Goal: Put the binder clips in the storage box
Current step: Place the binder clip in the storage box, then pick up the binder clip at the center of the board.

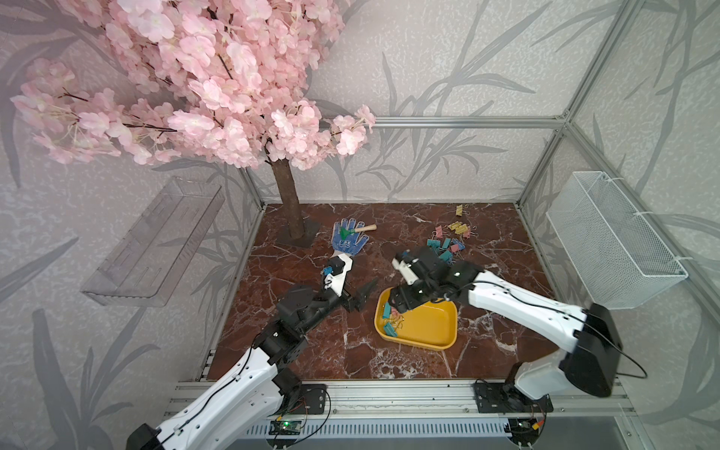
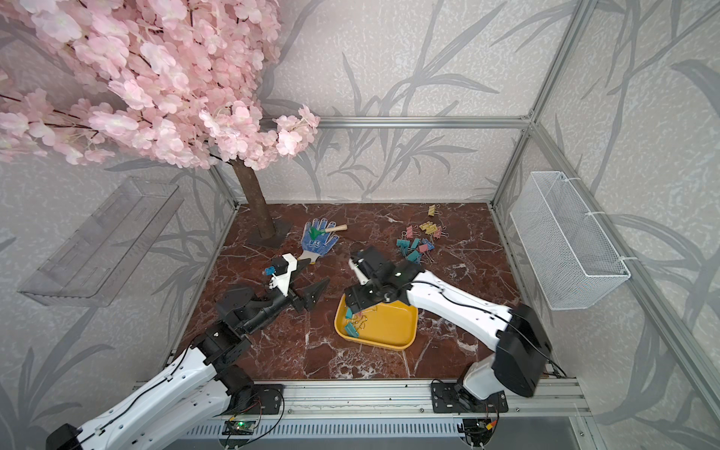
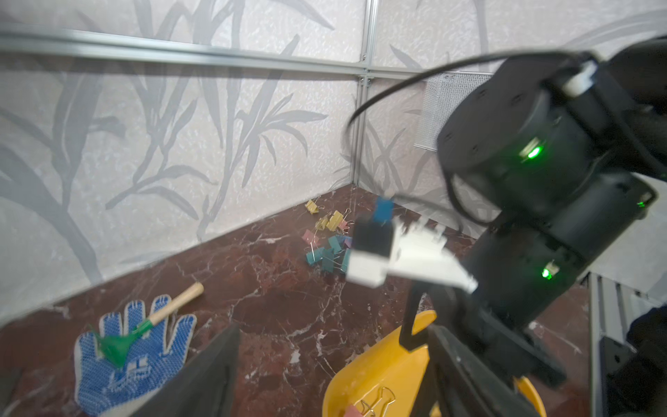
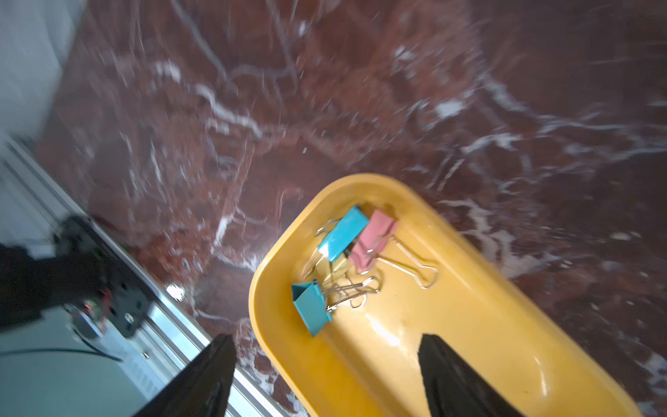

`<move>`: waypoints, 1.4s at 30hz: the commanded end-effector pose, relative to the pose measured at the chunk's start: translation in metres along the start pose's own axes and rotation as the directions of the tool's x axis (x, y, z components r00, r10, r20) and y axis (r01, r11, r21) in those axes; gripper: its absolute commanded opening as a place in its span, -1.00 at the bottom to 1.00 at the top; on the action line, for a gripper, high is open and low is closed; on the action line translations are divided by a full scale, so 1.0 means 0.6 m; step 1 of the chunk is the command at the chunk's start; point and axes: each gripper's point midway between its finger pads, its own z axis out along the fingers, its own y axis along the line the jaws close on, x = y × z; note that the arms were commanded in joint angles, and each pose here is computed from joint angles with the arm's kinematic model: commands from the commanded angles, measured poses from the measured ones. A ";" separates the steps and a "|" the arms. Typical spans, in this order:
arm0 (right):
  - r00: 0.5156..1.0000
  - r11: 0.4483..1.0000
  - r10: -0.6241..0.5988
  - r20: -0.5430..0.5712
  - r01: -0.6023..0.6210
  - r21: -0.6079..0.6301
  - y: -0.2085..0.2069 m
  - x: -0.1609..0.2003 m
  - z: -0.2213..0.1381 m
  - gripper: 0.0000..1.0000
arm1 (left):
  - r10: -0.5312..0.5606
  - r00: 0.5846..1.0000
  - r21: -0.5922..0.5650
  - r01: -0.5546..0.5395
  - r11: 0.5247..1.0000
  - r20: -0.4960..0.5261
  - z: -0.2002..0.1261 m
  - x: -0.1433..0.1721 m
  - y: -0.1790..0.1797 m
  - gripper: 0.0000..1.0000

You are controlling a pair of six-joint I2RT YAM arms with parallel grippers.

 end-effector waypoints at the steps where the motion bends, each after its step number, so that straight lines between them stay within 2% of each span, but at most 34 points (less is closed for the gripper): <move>1: 0.927 0.966 0.257 0.272 -0.257 -0.036 -0.095 -0.044 -0.096 0.73 | -0.233 0.972 -0.146 0.226 0.963 -0.035 0.047 -0.019 0.012 0.43; 3: 0.865 0.936 0.340 0.369 -0.350 -0.042 -0.144 -0.040 -0.145 0.97 | -0.285 0.955 -0.157 0.270 0.950 -0.082 0.092 0.001 -0.013 0.28; 4: 0.846 0.925 0.364 0.389 -0.376 -0.048 -0.160 -0.035 -0.163 0.99 | -0.302 0.948 -0.158 0.285 0.945 -0.101 0.118 0.012 -0.027 0.21; 6: 0.834 0.913 0.391 0.390 -0.406 -0.047 -0.178 -0.025 -0.184 0.99 | -0.311 0.940 -0.163 0.288 0.944 -0.138 0.173 0.035 -0.051 0.14; 9: 0.811 0.886 0.430 0.396 -0.463 -0.014 -0.205 -0.007 -0.202 0.99 | -0.312 0.916 -0.196 0.267 0.944 -0.252 0.265 0.080 -0.079 0.02; 13: 0.741 0.832 0.516 0.431 -0.553 -0.044 -0.223 0.006 -0.213 0.99 | -0.322 0.856 -0.267 0.227 0.937 -0.405 0.371 0.170 -0.092 -0.17; 18: 0.727 0.802 0.570 0.382 -0.594 -0.067 -0.213 0.035 -0.214 0.99 | -0.347 0.790 -0.300 0.217 0.929 -0.505 0.469 0.251 -0.104 -0.21; 20: 0.704 0.777 0.605 0.373 -0.623 -0.086 -0.211 0.048 -0.215 0.99 | -0.358 0.767 -0.338 0.195 0.921 -0.533 0.500 0.272 -0.098 -0.24; 23: 0.693 0.764 0.629 0.353 -0.635 -0.114 -0.203 0.064 -0.214 0.99 | -0.385 0.734 -0.410 0.159 0.898 -0.559 0.530 0.315 -0.075 -0.31; 27: 0.695 0.760 0.634 0.339 -0.641 -0.108 -0.202 0.083 -0.213 0.99 | -0.406 0.726 -0.451 0.148 0.880 -0.555 0.544 0.343 -0.059 -0.54; 30: 0.711 0.769 0.625 0.322 -0.631 -0.100 -0.198 0.091 -0.214 0.99 | -0.418 0.727 -0.457 0.160 0.875 -0.545 0.547 0.353 -0.051 -0.54; 35: 0.734 0.785 0.607 0.304 -0.613 -0.087 -0.193 0.094 -0.216 0.99 | -0.436 0.719 -0.494 0.147 0.857 -0.542 0.542 0.366 -0.028 -0.39; 42: 0.740 0.785 0.611 0.281 -0.611 -0.097 -0.186 0.097 -0.215 0.99 | -0.399 0.743 -0.513 0.087 0.854 -0.537 0.537 0.370 -0.009 -0.31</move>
